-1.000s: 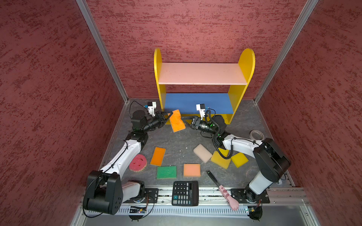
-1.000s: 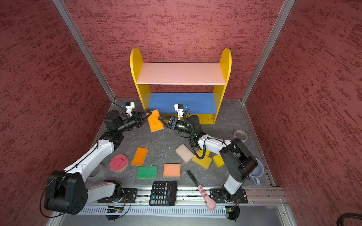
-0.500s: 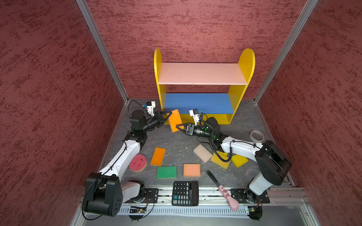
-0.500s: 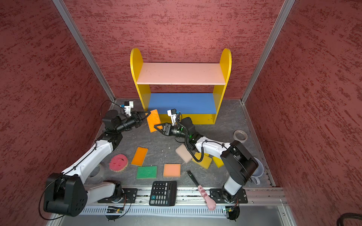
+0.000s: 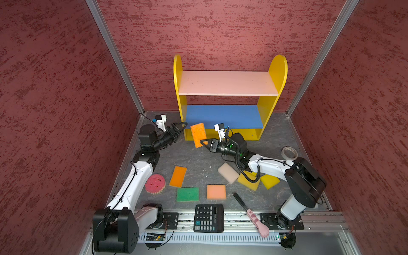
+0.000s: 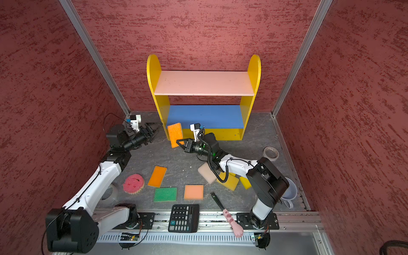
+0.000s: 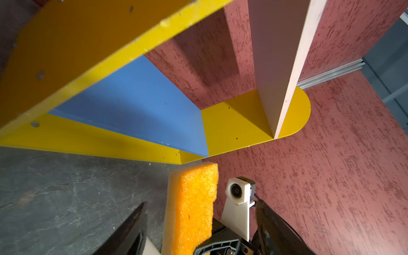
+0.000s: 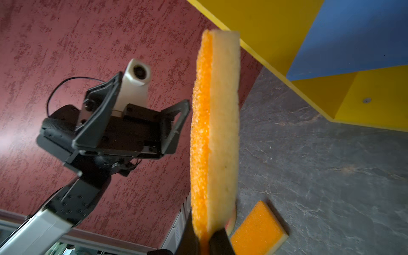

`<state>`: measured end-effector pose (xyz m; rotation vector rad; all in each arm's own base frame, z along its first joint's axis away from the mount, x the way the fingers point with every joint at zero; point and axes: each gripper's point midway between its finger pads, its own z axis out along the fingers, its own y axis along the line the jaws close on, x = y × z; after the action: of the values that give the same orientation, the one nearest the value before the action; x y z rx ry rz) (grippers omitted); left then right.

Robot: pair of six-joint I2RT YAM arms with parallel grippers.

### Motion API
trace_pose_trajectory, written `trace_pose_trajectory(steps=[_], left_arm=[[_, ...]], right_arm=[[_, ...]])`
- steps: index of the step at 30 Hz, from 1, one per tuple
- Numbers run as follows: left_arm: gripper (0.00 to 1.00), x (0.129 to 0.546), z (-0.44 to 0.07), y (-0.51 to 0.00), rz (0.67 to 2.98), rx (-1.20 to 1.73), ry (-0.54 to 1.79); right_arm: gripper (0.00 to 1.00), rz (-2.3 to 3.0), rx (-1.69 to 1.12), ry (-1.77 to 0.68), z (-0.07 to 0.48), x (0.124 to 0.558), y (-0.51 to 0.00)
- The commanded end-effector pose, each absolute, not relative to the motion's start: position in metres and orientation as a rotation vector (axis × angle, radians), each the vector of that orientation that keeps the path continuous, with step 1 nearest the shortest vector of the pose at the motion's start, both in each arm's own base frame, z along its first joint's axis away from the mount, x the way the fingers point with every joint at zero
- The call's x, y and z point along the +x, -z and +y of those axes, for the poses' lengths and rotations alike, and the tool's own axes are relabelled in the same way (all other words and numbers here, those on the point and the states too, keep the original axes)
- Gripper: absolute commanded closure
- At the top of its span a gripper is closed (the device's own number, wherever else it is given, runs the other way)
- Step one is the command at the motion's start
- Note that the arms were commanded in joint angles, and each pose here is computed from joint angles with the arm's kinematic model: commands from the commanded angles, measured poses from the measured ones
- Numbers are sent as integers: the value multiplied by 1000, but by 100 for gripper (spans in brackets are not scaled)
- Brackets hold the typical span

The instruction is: Place and organize the cleaning sponges onto the shelf

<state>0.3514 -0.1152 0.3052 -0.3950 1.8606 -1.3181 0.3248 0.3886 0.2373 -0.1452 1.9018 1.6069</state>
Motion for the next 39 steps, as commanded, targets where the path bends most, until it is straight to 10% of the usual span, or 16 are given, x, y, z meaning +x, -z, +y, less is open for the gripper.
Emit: trace_pose_trajectory(steps=[1,30,39], left_arm=[[25,340,-96,-302,1888,-432,1152],[17,310,-66,-254,2005,-476,939],[17,308,-67,-262,1990,-473,947]], right_arm=[[100,2002,-46,-1505,387,344,-195],[99,2158,288,-975,397,475,-50],[53,2178,361,-877,377,485,-39]])
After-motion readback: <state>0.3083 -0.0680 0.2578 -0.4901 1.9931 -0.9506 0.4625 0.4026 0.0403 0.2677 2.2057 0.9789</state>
